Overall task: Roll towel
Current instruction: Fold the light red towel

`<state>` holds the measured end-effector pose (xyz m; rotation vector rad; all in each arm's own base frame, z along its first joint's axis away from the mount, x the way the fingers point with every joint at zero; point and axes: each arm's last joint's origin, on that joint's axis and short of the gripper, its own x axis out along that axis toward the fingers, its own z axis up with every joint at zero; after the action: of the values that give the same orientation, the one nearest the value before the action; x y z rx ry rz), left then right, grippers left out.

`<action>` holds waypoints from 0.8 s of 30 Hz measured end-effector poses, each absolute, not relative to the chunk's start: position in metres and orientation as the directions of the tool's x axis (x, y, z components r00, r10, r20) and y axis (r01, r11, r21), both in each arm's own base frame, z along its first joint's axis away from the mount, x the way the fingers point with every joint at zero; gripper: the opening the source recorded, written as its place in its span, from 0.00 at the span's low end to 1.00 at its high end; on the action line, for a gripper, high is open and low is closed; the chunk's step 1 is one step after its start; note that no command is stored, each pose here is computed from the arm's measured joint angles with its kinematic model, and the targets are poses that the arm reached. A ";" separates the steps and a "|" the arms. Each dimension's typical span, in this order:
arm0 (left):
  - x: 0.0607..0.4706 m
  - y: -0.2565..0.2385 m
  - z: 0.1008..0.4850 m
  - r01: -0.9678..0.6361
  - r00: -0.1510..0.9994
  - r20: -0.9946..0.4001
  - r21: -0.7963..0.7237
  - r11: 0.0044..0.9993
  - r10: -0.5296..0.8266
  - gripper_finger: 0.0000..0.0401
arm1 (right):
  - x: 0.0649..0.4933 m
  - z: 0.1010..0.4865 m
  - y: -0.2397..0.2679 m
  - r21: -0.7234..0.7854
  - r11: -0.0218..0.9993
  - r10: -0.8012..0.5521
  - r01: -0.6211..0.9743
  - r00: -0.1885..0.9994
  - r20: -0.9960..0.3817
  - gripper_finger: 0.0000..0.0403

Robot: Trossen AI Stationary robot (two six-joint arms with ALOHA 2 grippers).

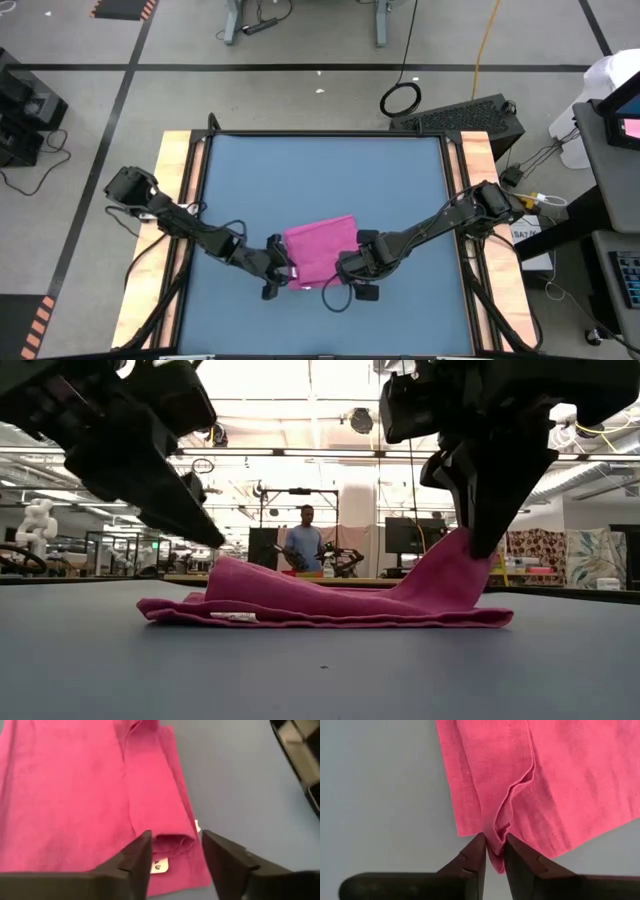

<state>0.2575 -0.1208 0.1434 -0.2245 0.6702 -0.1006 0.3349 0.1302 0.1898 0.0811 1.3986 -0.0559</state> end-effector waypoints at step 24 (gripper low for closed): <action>0.280 -0.128 0.103 0.051 0.835 -0.523 -0.232 0.971 -0.169 0.64 | 0.339 0.191 0.132 0.044 0.995 0.024 0.090 0.215 -0.976 0.14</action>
<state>0.2804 -0.1280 0.1034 -0.2133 0.5709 -0.1178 0.3391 0.1318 0.1909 0.0985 1.3541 -0.0456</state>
